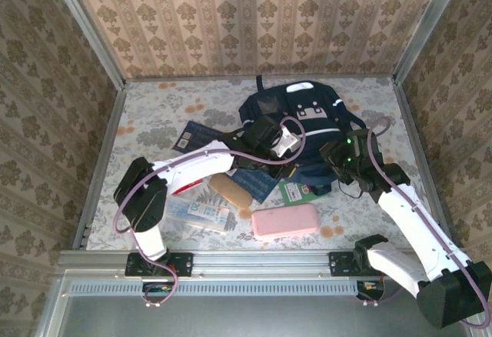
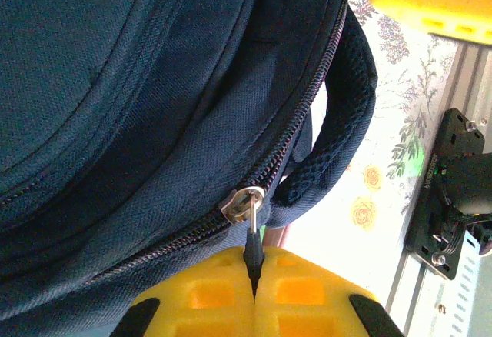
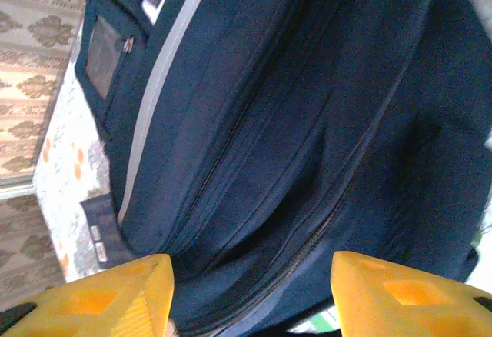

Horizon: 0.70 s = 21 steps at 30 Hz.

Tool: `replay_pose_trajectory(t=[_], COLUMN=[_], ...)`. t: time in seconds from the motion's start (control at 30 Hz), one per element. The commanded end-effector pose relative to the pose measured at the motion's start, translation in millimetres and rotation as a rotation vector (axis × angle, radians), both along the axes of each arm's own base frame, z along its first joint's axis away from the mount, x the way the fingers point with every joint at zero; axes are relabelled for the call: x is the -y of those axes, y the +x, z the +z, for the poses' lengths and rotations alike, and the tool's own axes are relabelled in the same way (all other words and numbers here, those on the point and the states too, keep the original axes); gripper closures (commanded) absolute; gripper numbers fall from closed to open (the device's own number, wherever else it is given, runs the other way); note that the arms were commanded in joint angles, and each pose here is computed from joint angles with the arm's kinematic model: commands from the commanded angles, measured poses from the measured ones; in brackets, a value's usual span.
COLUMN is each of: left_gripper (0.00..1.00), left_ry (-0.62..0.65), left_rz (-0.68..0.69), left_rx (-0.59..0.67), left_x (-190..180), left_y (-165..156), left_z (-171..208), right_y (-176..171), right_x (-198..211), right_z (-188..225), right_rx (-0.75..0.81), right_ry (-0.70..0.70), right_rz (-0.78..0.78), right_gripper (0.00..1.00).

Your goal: Pack the student bag

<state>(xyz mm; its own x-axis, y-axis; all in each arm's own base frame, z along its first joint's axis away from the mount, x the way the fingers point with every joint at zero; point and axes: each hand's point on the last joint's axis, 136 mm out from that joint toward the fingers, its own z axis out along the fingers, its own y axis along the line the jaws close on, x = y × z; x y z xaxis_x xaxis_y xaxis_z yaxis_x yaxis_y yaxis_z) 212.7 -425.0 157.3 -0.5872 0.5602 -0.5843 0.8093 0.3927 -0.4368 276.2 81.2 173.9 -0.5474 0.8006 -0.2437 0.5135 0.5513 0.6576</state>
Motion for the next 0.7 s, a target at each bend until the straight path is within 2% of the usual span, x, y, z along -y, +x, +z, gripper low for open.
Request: replay_pose_trajectory(t=[0.0,0.2,0.37,0.57,0.67], left_gripper=[1.00,1.00,1.00,1.00,1.00], left_ry=[-0.072,-0.070,-0.077,-0.088,-0.088], left_rz=[-0.053,-0.076,-0.079,-0.088,-0.088], left_rx=[0.003,0.003,0.009,0.014,0.016], left_x=[19.1,30.0,34.4,37.5,37.2], left_y=[-6.2,-12.5,-13.3,-16.0,-16.7], left_z=[23.5,22.2,25.5,30.2,30.1], right_y=[-4.4,3.0,9.0,19.3,24.4], right_x=[-18.4,-28.8,-37.3,-33.2,-32.8], right_z=[-0.8,-6.7,-28.9,-41.0,-48.6], right_rx=[-0.003,-0.001,-0.045,-0.048,-0.061], right_ry=[0.133,0.226,0.283,0.250,0.238], right_rz=[0.033,0.019,0.011,-0.014,-0.019], right_gripper=[0.42,0.45,0.48,0.52,0.57])
